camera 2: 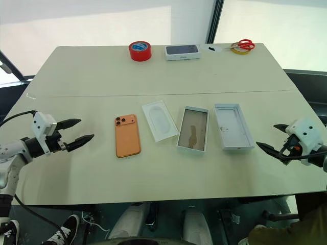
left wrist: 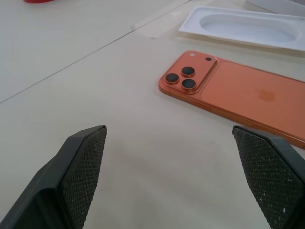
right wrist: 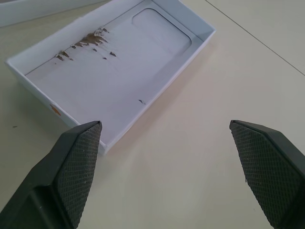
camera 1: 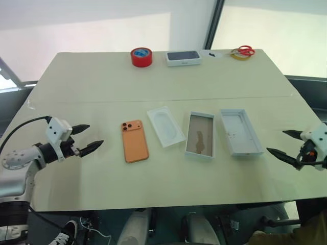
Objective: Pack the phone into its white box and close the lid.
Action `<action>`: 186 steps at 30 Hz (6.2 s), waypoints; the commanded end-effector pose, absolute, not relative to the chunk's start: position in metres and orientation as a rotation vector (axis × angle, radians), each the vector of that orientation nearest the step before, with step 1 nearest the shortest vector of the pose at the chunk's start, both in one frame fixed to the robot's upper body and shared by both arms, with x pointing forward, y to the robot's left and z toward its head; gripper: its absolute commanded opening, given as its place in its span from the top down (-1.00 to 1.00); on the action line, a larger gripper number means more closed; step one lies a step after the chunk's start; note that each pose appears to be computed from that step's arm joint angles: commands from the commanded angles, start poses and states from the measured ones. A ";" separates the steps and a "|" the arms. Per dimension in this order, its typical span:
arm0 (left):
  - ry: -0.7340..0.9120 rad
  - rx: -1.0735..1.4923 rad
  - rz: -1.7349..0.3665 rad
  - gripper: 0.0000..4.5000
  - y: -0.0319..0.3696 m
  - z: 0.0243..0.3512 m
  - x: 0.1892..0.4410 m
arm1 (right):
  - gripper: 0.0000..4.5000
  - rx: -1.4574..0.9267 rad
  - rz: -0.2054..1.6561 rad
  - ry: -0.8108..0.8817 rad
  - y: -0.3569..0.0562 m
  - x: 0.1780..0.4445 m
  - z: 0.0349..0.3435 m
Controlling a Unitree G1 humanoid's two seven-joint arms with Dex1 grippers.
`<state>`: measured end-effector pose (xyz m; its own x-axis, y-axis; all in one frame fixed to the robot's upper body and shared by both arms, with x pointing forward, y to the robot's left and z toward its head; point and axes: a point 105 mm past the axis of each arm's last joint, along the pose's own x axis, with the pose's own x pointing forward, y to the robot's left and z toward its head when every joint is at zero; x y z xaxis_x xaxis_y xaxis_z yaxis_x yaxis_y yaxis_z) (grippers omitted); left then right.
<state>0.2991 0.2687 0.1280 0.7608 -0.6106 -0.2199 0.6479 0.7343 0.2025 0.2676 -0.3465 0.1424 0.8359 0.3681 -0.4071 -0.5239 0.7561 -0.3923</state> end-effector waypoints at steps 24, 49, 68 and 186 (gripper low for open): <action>0.422 -0.301 -0.624 -0.97 0.116 0.129 0.338 | -1.00 -0.648 1.014 0.053 -0.182 0.300 0.196; 0.613 -0.664 -0.628 -0.97 0.071 0.123 0.343 | -1.00 -0.639 0.966 0.056 -0.189 0.303 0.182; 0.623 -0.666 -0.653 0.58 0.065 0.103 0.348 | -1.00 -0.644 0.950 0.051 -0.188 0.304 0.183; -0.039 0.144 -0.899 -0.45 0.176 0.169 0.308 | 0.98 -0.746 1.028 0.130 -0.077 0.347 0.108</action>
